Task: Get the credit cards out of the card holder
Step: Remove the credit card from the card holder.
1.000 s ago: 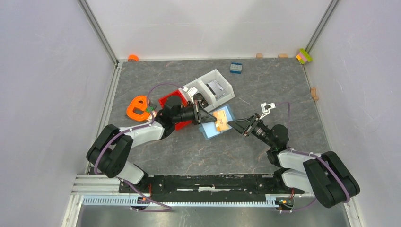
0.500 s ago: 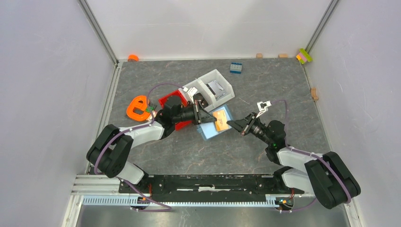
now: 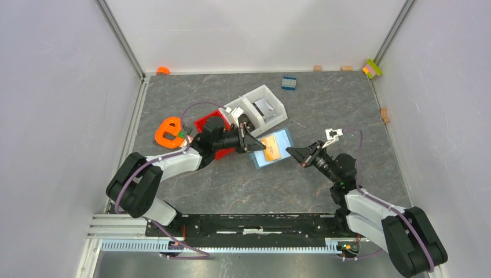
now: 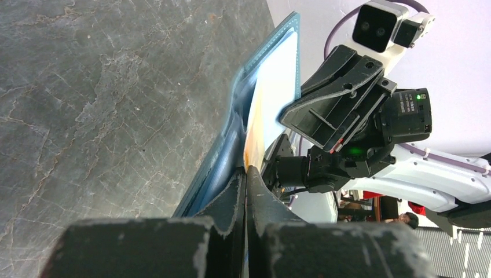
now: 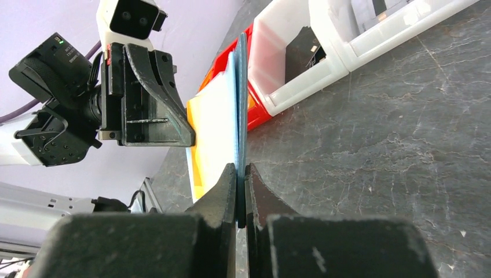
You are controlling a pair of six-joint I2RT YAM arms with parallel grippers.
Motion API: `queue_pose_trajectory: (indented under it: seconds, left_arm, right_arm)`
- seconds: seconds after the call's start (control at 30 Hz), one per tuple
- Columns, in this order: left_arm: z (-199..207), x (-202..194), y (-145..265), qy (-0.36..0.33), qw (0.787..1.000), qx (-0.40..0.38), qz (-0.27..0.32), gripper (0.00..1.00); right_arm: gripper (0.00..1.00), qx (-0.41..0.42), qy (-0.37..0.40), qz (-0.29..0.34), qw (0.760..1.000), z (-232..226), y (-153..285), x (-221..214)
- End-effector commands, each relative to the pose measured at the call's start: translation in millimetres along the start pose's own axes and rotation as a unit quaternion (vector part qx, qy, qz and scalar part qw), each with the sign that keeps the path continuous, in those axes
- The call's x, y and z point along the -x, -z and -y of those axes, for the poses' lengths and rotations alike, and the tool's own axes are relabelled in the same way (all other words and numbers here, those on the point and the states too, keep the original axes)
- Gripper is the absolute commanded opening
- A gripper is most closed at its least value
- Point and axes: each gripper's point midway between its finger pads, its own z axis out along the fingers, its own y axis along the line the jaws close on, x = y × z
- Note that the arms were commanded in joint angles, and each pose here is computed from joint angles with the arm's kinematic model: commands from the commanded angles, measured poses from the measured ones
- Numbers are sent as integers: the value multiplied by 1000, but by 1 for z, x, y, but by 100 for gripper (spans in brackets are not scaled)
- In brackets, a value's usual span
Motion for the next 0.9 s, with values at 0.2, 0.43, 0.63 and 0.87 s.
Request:
queue_pose_trajectory:
  seconds: [0.2, 0.43, 0.63, 0.87]
  left_arm:
    - [2, 16, 1, -29, 999, 7, 20, 2]
    - [2, 16, 2, -28, 999, 8, 20, 2]
    - [4, 22, 10, -33, 999, 11, 34, 2]
    - [-34, 52, 42, -84, 976, 167, 114, 2]
  right_arm:
    - [0, -25, 5, 66, 998, 10, 8, 24]
    - [0, -32, -2, 74, 997, 14, 11, 26]
    - [0, -37, -3, 80, 996, 16, 13, 28]
    - [0, -39, 2, 84, 996, 16, 14, 30]
